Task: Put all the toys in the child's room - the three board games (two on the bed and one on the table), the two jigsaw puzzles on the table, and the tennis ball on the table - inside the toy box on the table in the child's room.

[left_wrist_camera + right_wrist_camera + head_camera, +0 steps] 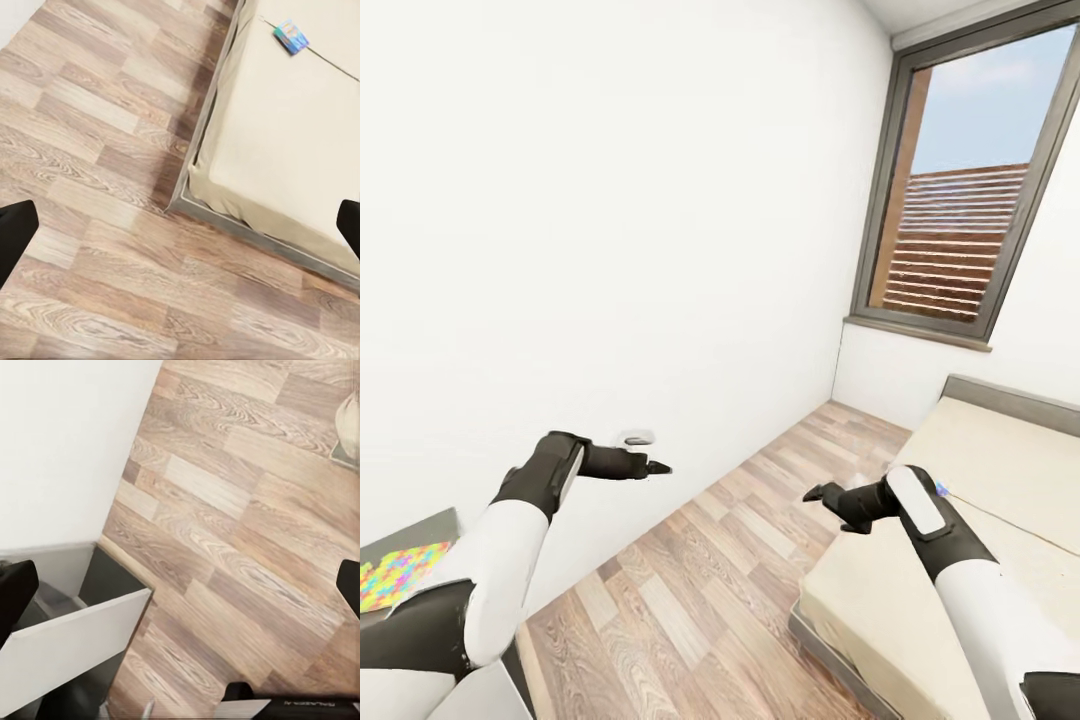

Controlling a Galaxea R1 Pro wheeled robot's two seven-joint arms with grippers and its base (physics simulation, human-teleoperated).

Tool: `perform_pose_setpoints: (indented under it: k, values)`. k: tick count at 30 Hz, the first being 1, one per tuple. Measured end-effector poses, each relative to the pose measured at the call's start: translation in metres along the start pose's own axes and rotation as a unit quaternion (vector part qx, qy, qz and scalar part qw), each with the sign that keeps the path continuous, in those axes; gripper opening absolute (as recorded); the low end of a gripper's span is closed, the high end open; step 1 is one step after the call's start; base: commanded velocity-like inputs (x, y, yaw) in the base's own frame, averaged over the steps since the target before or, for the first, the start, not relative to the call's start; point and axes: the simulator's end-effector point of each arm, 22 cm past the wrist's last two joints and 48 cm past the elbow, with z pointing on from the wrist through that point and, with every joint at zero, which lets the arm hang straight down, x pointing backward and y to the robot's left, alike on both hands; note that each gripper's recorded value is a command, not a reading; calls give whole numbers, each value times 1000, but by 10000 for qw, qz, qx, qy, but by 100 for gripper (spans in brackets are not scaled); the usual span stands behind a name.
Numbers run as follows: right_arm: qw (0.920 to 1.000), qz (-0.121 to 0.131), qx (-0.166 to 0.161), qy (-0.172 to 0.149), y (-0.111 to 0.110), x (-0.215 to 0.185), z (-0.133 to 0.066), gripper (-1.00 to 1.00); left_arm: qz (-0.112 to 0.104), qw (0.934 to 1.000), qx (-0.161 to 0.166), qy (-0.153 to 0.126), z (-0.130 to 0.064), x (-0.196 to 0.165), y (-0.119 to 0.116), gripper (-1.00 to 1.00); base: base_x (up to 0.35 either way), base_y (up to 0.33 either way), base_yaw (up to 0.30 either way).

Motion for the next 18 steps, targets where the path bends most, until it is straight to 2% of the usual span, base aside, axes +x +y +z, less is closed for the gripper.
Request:
perform_pose_setpoints:
  k: [5,10,18]
  values:
    - [9997,172,120,-126,-33,32,15,100,96,9991,-414,13,18,23,13,100,0,0,-24]
    - [9989,321,141,-311,-57,53,23,100,145,9974,-707,32,29,47,27,100,0,0,-138]
    - [9982,244,-3,-545,-70,64,15,100,153,9944,-1045,81,38,72,45,100,0,0,-205]
